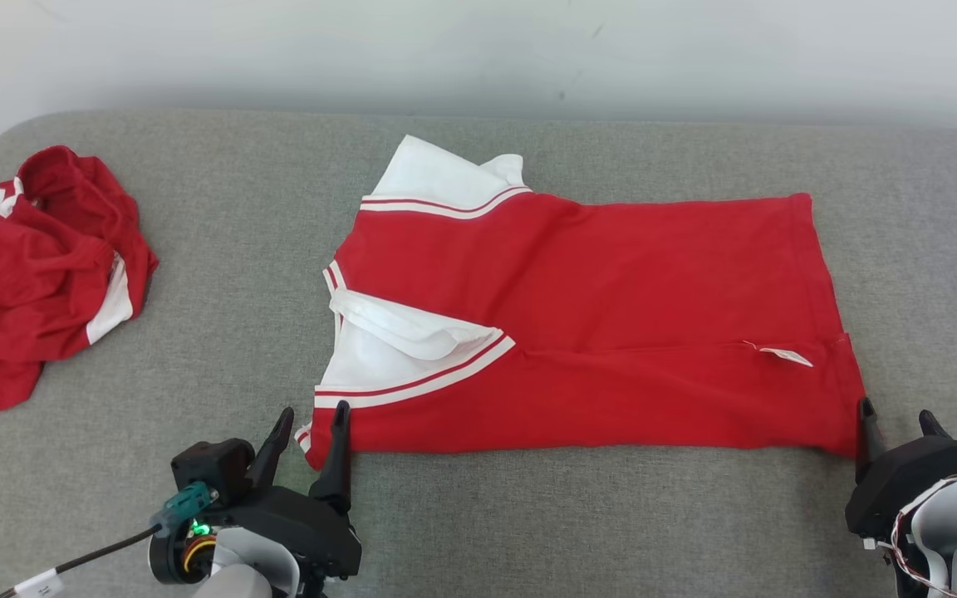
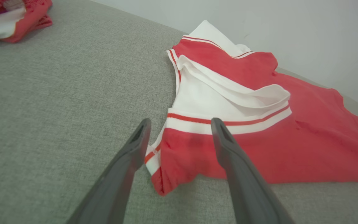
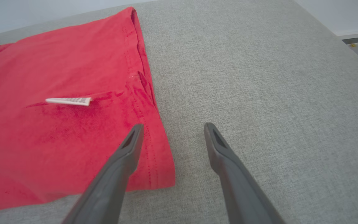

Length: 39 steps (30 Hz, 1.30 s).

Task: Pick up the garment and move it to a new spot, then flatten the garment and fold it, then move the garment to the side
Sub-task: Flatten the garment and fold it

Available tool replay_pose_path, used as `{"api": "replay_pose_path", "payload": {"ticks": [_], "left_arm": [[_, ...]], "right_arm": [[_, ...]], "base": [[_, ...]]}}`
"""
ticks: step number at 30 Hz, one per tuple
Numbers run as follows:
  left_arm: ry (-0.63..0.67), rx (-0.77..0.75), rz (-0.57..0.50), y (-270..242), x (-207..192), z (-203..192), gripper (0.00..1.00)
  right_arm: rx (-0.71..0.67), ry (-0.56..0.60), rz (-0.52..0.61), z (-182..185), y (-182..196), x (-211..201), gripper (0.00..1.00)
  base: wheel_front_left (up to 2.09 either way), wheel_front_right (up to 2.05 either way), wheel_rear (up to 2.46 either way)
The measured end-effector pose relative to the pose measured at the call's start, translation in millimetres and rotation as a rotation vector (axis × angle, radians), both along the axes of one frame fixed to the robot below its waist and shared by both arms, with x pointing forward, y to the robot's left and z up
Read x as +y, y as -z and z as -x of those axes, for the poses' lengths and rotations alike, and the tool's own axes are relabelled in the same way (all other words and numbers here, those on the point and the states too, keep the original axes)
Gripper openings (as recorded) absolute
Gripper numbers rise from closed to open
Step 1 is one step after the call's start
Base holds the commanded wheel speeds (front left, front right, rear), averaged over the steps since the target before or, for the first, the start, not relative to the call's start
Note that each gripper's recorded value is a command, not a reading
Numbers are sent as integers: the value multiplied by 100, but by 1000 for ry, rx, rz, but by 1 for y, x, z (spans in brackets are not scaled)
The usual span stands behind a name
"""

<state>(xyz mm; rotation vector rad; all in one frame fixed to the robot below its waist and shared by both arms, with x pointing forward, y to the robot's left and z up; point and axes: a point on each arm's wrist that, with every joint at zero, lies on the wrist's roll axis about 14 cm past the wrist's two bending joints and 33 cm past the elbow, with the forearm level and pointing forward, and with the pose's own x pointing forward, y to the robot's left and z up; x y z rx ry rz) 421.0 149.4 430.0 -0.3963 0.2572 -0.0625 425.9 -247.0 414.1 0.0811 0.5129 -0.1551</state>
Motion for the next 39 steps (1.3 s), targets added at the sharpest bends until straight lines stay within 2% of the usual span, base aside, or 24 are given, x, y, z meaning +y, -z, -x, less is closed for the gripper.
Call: {"api": "replay_pose_path", "payload": {"ticks": [11,17,18,19,20,21,28,34,38,39], "left_arm": [[0,150,-180,30,5,-3,100],[3,254,-221,51,8,-5,100],[10,263,-216,52,7,-6,91],[18,267,-209,53,4,-6,47],[28,272,-203,55,2,-6,28],[36,273,-197,55,1,-6,0],[74,263,-173,56,-9,-2,0],[71,260,-166,56,-8,2,0],[65,261,-163,56,-7,5,0],[64,259,-163,56,-7,5,0]], "right_arm": [[-2,-19,-21,3,-5,6,100],[-6,-20,-17,-2,-5,6,100],[-6,-20,-16,-3,-5,6,100],[-2,-19,-17,-3,-4,5,100],[2,-19,-17,-3,-3,5,100],[6,-16,-14,-3,-3,4,100],[-5,-11,6,-18,-12,1,100],[218,-56,13,-6,26,15,100],[287,-83,27,-4,32,22,100],[290,-86,18,-4,33,24,89]], "base": [[0,0,0],[0,0,0],[0,0,0],[0,0,0],[0,0,0],[0,0,0],[0,0,0],[0,0,0],[0,0,0],[0,0,0]]}}
